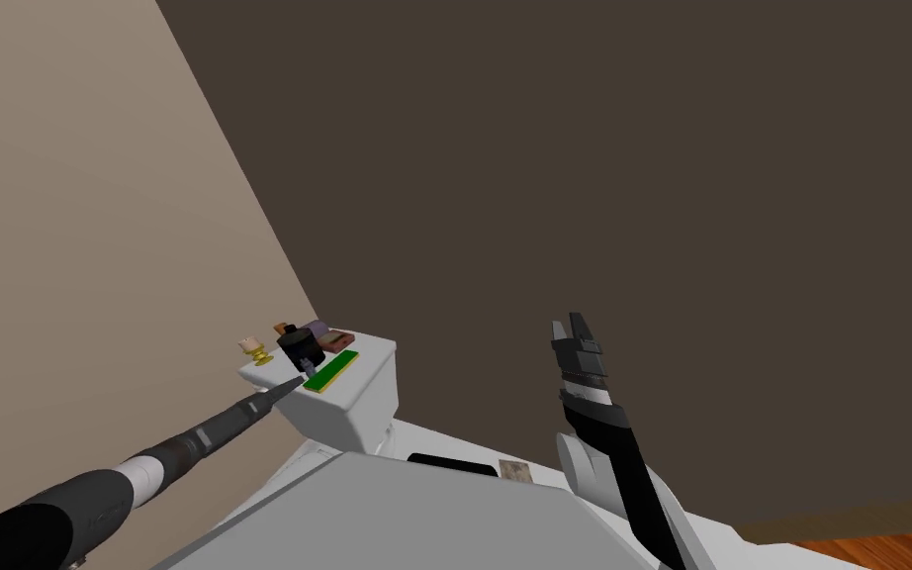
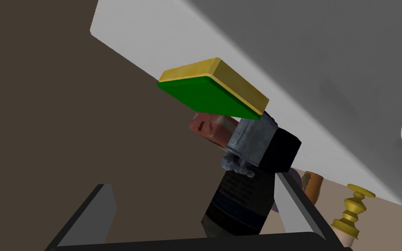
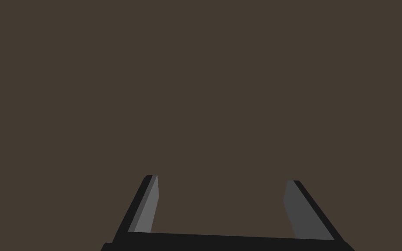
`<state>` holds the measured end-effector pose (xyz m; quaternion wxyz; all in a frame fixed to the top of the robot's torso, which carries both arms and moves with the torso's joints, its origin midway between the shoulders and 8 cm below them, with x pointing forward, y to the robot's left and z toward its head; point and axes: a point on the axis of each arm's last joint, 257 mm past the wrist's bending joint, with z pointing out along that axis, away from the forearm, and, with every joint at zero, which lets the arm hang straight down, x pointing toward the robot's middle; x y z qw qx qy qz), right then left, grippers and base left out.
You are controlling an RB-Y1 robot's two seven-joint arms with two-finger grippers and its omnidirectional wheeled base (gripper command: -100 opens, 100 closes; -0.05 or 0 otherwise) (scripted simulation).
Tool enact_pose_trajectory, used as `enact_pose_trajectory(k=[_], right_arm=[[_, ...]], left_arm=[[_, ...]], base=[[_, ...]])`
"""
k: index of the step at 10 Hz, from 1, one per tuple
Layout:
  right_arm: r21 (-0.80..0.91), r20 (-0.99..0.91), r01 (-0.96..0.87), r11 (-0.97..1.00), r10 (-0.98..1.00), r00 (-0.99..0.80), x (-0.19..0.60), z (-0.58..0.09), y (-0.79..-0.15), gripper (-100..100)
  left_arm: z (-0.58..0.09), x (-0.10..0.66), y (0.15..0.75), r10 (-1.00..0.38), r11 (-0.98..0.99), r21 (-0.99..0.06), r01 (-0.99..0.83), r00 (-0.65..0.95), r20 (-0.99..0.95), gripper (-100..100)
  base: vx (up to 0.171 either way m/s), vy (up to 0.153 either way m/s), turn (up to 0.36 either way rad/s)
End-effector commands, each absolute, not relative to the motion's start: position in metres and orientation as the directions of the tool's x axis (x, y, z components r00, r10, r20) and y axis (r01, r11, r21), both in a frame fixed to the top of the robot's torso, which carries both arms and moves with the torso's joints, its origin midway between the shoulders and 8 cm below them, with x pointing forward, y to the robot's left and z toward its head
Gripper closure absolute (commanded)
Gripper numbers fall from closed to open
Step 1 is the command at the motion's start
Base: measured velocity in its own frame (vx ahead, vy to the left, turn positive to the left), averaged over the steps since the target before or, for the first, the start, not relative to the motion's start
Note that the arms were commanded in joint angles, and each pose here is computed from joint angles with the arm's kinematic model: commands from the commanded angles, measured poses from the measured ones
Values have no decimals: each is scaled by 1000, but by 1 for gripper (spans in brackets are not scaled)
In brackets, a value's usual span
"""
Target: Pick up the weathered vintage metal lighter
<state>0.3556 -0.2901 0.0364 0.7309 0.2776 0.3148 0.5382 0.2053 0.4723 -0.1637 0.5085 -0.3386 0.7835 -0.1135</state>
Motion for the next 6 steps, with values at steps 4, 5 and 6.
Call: enact_pose_trajectory(k=[4, 5, 6], right_arm=[[745, -161, -612, 267, 961, 223, 356, 36, -290, 0], [745, -161, -612, 267, 961, 223, 356, 36, -290, 0], [745, -161, -612, 267, 961, 223, 356, 36, -290, 0]], left_arm=[[-170, 190, 491, -594, 778, -410, -475, -346, -726, -100], [-171, 186, 496, -574, 790, -370, -489, -381, -725, -100], [-171, 185, 499, -554, 803, -336, -492, -409, -725, -100]], base=[[37, 46, -49], [20, 35, -41], [43, 53, -71]])
